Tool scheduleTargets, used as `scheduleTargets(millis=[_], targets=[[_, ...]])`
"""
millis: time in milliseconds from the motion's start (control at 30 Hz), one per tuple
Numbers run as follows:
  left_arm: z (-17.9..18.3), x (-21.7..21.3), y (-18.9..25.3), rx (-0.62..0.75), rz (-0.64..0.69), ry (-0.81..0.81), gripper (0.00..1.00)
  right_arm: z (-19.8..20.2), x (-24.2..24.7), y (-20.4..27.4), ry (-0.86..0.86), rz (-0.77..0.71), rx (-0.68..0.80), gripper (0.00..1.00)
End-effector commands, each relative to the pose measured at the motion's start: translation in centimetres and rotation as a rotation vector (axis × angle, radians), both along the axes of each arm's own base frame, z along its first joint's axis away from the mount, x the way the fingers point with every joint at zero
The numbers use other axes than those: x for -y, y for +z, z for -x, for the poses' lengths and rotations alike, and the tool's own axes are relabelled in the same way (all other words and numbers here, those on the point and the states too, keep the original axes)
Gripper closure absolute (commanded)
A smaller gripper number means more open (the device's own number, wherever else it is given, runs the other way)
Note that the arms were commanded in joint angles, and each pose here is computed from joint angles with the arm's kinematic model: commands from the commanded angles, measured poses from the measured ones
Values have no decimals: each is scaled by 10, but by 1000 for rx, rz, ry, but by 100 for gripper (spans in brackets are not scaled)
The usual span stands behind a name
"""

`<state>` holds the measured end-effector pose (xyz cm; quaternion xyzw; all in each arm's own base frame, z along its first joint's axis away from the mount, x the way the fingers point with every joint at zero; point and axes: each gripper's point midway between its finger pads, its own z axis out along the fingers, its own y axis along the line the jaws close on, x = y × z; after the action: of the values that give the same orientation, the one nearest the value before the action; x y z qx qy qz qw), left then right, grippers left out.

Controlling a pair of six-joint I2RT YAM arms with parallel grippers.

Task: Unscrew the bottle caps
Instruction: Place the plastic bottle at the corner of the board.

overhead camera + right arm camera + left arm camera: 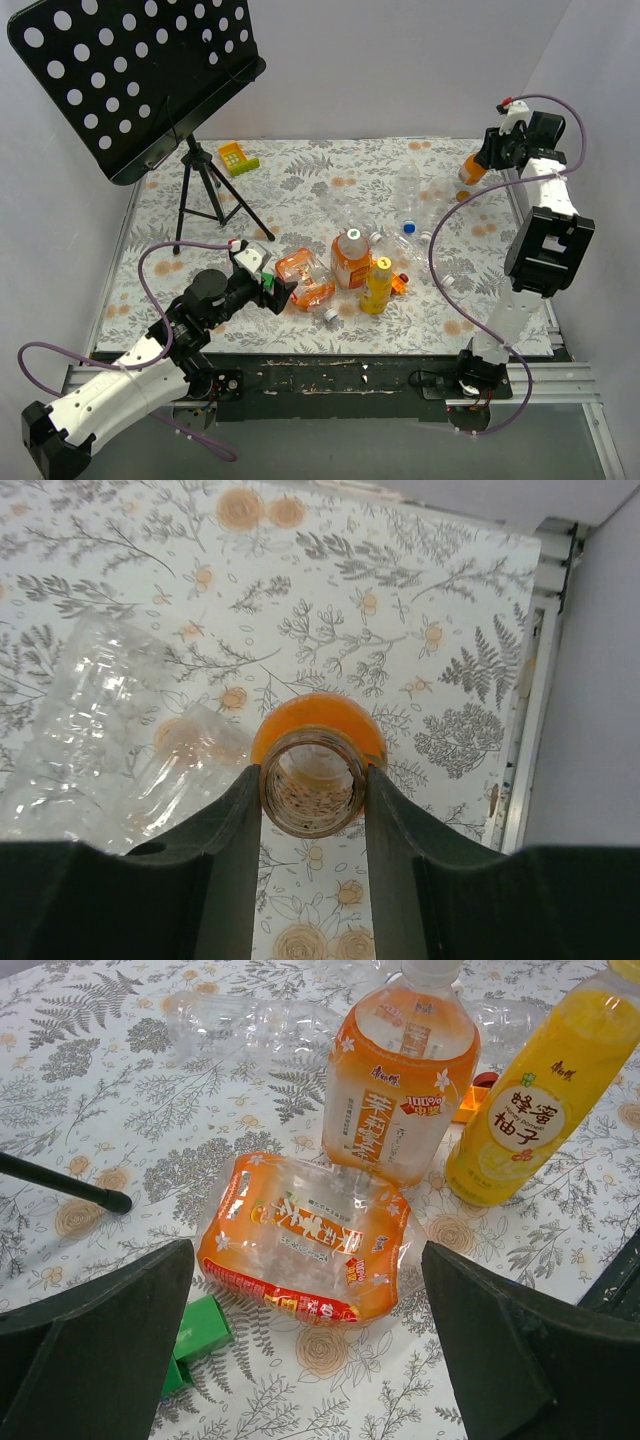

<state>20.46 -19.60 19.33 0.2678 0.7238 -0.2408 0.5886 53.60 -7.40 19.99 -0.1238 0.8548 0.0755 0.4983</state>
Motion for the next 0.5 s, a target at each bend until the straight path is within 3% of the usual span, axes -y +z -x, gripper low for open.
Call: scheduleTargets(millis=[0, 467], targets=[[-5, -3, 0, 22, -4, 21, 2, -31, 15, 4, -49, 7, 51, 96], [-7, -1, -10, -4, -32, 23, 2, -58, 23, -38, -45, 7, 4, 89]])
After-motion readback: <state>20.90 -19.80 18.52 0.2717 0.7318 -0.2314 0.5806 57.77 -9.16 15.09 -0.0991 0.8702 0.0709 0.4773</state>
